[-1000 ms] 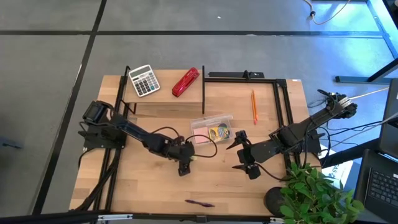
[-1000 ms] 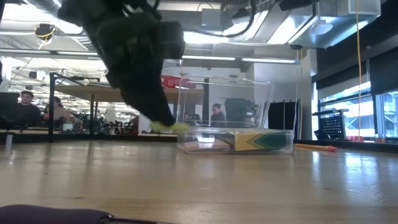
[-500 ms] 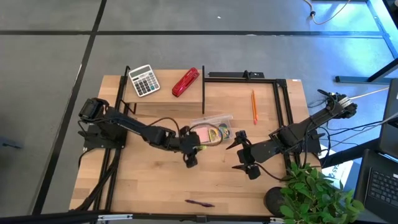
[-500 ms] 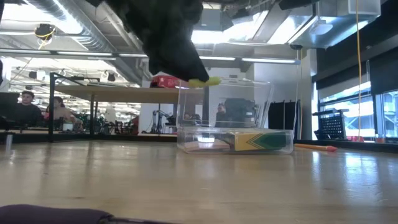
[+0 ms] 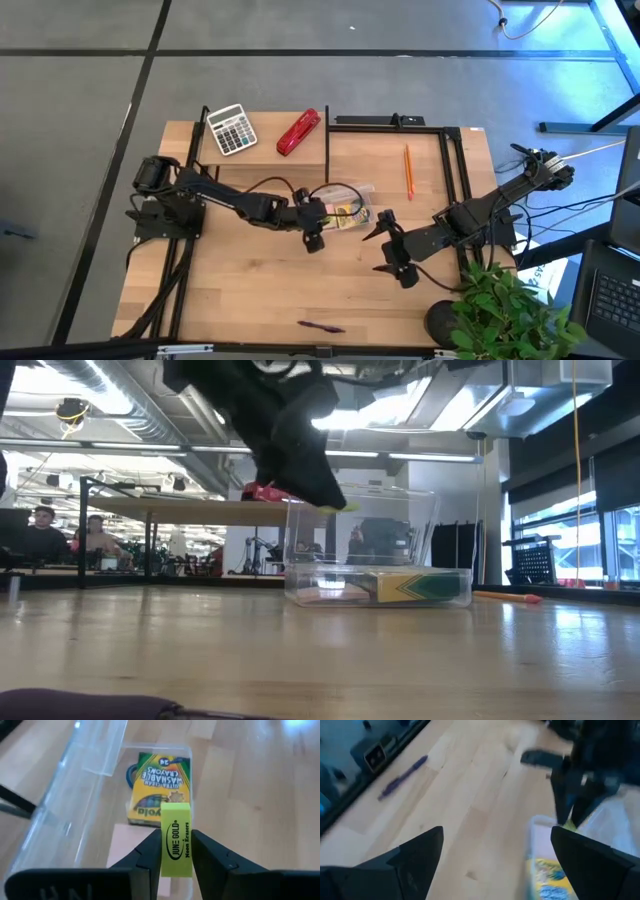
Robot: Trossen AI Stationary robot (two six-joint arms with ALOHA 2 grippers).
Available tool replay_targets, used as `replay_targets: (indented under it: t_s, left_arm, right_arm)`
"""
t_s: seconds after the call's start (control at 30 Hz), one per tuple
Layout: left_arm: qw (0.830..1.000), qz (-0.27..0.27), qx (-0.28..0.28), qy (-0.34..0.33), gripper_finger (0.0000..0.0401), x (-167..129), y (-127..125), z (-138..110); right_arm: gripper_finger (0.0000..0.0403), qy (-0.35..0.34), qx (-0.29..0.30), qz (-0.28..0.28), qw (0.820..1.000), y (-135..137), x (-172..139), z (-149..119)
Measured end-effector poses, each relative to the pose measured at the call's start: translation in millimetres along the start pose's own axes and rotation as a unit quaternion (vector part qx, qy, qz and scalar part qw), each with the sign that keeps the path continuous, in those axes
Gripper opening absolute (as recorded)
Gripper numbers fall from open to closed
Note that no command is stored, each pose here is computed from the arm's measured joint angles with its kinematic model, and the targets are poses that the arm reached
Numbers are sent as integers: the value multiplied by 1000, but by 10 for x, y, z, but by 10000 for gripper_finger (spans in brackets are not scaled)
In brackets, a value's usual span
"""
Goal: Pack school essentials
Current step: Put the green eraser into the supply box
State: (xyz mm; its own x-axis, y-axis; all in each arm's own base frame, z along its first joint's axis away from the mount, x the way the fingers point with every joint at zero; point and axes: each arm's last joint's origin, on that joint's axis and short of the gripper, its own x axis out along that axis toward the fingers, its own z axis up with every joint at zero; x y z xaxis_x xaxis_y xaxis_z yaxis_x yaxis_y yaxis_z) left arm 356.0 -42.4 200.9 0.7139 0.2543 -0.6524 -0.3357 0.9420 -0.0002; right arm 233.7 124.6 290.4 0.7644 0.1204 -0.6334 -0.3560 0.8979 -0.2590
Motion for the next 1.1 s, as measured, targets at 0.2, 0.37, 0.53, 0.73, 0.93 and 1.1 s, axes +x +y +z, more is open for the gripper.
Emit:
replay_targets:
  t_s: [0.2,0.37,0.53,0.73,0.93,1.1]
  left_arm:
    - [1000,3,7,3,91,139,-41,-73]
    - [1000,11,10,13,91,221,-45,-133]
    - [1000,18,11,14,91,226,-42,-139]
    - [1000,23,12,13,91,229,-39,-143]
    - [1000,23,12,14,91,228,-42,-144]
    - [1000,23,12,14,91,227,-44,-145]
  right_arm:
    - [369,-2,-48,0,999,0,1,3]
    - [369,-3,-54,0,999,0,2,4]
    - [369,-5,-38,-1,999,0,2,8]
    - [369,1,21,-66,998,-37,-1,4]
    - [369,1,54,-120,991,-68,-7,0]
    - [369,2,54,-121,991,-69,-7,0]
